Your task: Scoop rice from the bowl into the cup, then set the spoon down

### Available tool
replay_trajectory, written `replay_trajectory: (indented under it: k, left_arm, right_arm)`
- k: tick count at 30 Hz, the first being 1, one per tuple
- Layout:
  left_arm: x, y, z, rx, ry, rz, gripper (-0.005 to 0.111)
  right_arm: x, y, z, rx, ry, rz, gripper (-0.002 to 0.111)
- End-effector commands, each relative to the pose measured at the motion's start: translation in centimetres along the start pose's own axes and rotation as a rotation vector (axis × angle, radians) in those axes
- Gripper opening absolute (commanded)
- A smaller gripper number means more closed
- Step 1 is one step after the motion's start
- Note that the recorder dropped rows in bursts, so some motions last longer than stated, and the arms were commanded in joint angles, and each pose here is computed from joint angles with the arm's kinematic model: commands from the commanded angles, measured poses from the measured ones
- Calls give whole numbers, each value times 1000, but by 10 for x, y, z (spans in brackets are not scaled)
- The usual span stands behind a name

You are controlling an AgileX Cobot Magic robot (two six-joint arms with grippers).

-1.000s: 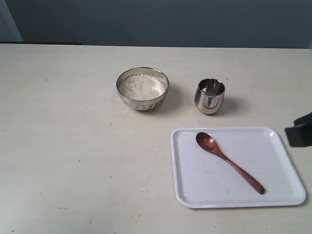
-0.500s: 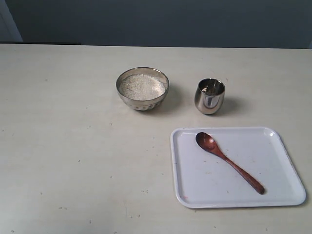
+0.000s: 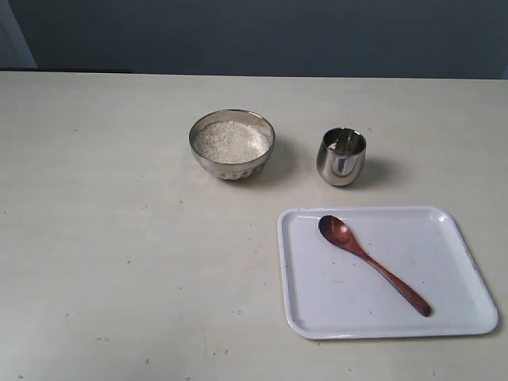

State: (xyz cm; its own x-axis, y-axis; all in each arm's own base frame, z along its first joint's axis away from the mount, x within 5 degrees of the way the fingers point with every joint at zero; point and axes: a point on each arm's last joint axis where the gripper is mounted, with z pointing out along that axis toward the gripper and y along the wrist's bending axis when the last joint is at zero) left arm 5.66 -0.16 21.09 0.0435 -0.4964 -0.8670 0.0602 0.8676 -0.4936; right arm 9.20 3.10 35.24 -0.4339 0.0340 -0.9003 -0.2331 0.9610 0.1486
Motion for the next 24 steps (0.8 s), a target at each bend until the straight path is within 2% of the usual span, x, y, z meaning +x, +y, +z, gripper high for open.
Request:
replay_trajectory:
  k: [1,15,24]
  left_arm:
    - [-1,-1,0,5,-11,5,0]
    - [-1,-1,0,5,-11,5,0]
    - [-1,-1,0,5,-11,5,0]
  right_arm:
    - [19,-11,-5,45,-151,5,-1]
    - [108,-20,-13,191,-334,52,-1]
    - [137,-31,10,218,-298,100,-1]
